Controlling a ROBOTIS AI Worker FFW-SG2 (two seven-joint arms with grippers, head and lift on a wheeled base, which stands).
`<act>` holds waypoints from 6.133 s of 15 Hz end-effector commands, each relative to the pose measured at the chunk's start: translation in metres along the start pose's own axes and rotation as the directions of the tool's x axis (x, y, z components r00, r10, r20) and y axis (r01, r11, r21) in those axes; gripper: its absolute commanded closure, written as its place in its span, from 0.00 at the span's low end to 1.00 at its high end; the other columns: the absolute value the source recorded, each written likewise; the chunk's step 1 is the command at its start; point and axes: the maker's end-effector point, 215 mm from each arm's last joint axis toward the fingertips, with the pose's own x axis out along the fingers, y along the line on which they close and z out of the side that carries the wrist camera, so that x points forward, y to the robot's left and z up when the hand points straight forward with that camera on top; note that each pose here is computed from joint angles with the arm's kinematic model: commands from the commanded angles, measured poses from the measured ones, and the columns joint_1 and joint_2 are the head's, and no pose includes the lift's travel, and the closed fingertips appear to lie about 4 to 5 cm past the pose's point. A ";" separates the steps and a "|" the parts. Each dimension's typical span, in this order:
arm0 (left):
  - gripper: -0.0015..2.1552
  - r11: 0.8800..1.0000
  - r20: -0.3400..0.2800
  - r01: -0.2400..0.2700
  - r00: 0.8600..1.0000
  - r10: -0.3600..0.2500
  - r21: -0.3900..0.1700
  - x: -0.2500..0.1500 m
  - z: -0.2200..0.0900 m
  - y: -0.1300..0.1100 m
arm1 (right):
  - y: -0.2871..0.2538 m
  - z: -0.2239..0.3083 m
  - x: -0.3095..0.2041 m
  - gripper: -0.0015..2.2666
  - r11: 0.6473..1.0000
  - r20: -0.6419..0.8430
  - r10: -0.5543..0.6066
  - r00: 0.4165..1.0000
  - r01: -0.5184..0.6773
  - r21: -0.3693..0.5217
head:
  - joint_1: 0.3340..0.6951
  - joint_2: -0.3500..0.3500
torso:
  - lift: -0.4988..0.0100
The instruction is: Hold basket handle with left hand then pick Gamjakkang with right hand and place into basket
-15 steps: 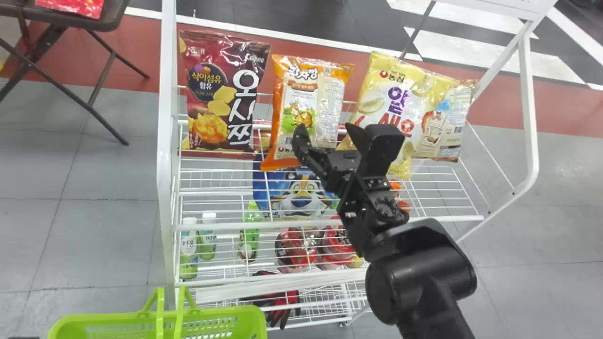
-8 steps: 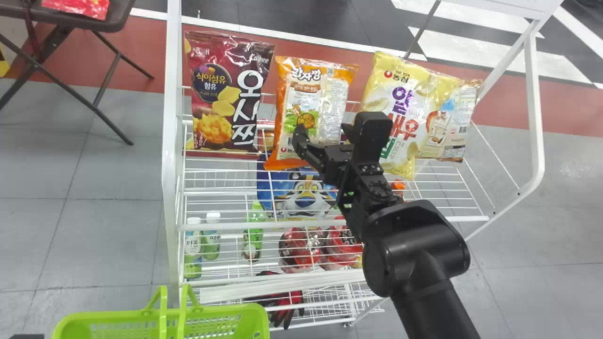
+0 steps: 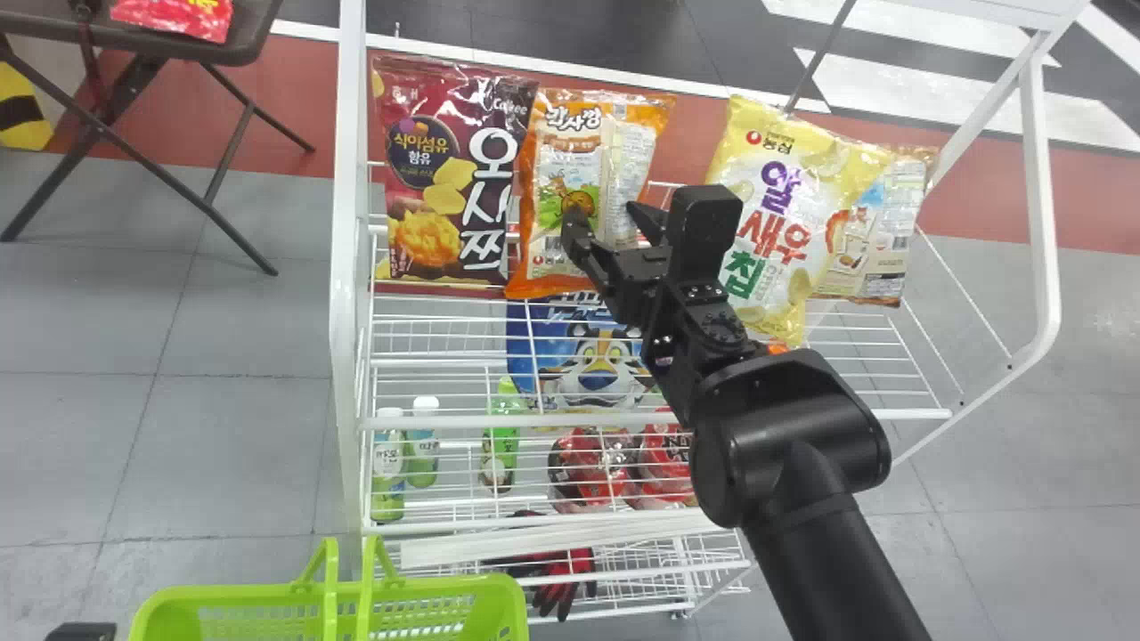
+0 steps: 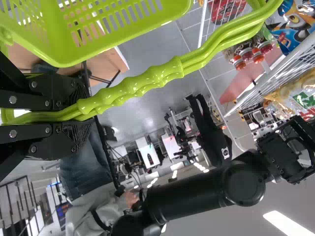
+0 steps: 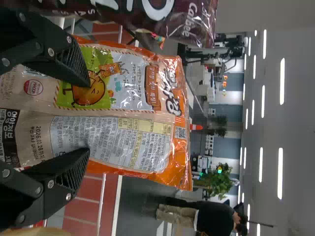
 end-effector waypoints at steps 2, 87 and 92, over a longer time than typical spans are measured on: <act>0.98 1.000 0.004 0.001 1.000 -0.001 -0.001 0.000 0.003 0.003 | 0.004 0.002 -0.006 0.99 1.000 0.018 0.000 1.000 0.000 -0.009 | 1.00 0.17 | 0.94; 0.98 0.995 0.053 0.057 0.997 -0.061 0.080 0.010 0.011 -0.014 | 0.063 -0.012 -0.245 0.04 0.988 0.117 0.085 0.989 -0.099 0.121 | 1.00 0.02 | 0.94; 0.98 0.995 0.051 0.055 0.997 -0.059 0.079 0.010 0.009 -0.015 | 0.057 -0.011 -0.244 0.04 0.989 0.110 0.059 0.992 -0.073 0.127 | 1.00 0.02 | 0.94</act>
